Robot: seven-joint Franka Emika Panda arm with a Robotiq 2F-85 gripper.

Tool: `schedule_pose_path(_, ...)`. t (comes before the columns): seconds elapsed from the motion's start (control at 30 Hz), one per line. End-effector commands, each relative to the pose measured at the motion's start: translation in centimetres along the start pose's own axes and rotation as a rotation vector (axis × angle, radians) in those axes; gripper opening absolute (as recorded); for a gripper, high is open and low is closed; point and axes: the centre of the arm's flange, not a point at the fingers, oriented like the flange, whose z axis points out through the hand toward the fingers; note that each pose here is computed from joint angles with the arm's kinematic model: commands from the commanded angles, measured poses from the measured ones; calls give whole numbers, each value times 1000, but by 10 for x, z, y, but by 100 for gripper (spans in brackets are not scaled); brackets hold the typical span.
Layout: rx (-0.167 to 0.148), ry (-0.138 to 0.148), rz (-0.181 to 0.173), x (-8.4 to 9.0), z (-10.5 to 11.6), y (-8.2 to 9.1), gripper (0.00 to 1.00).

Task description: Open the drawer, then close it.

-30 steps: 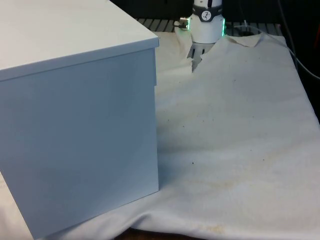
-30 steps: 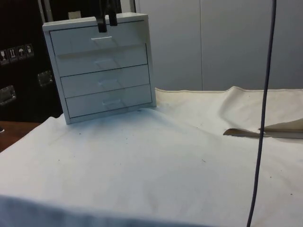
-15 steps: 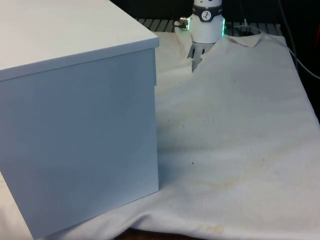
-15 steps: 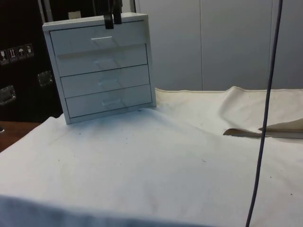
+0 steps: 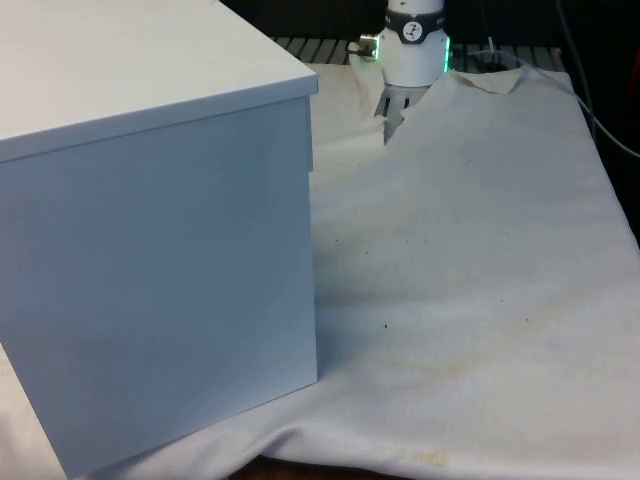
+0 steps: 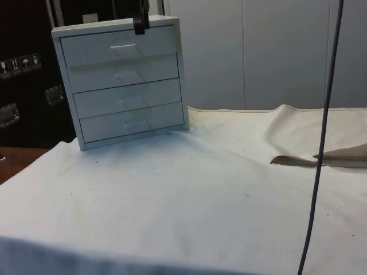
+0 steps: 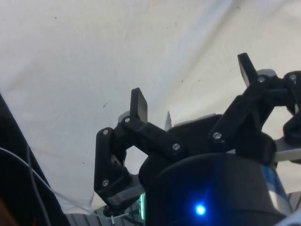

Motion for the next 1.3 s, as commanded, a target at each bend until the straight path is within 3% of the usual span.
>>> schedule_pose_path(0.0, -3, 10, -16, -1, -1, 1, 100)
schedule_pose_path(0.1, -6, 13, -36, -2, -1, 4, 100)
schedule_pose_path(0.13, -1, 2, -28, -1, 0, 3, 100)
schedule_pose_path(0.17, -7, 16, -48, -2, -1, 5, 100)
schedule_pose_path(0.37, -16, 25, -97, -1, 2, 7, 100)
schedule_pose_path(0.4, -8, 15, -83, -2, 1, 8, 100)
schedule_pose_path(0.43, -17, 26, -104, -1, 3, 7, 100)
schedule_pose_path(0.6, -25, 29, -148, 1, 9, 8, 100)
schedule_pose_path(0.63, -18, 22, -136, 0, 7, 8, 100)
schedule_pose_path(0.8, -36, 33, -183, 3, 13, 11, 100)
schedule_pose_path(0.9, -37, 28, -186, 3, 14, 11, 100)
schedule_pose_path(1.27, -67, 54, -253, 6, 16, 18, 100)
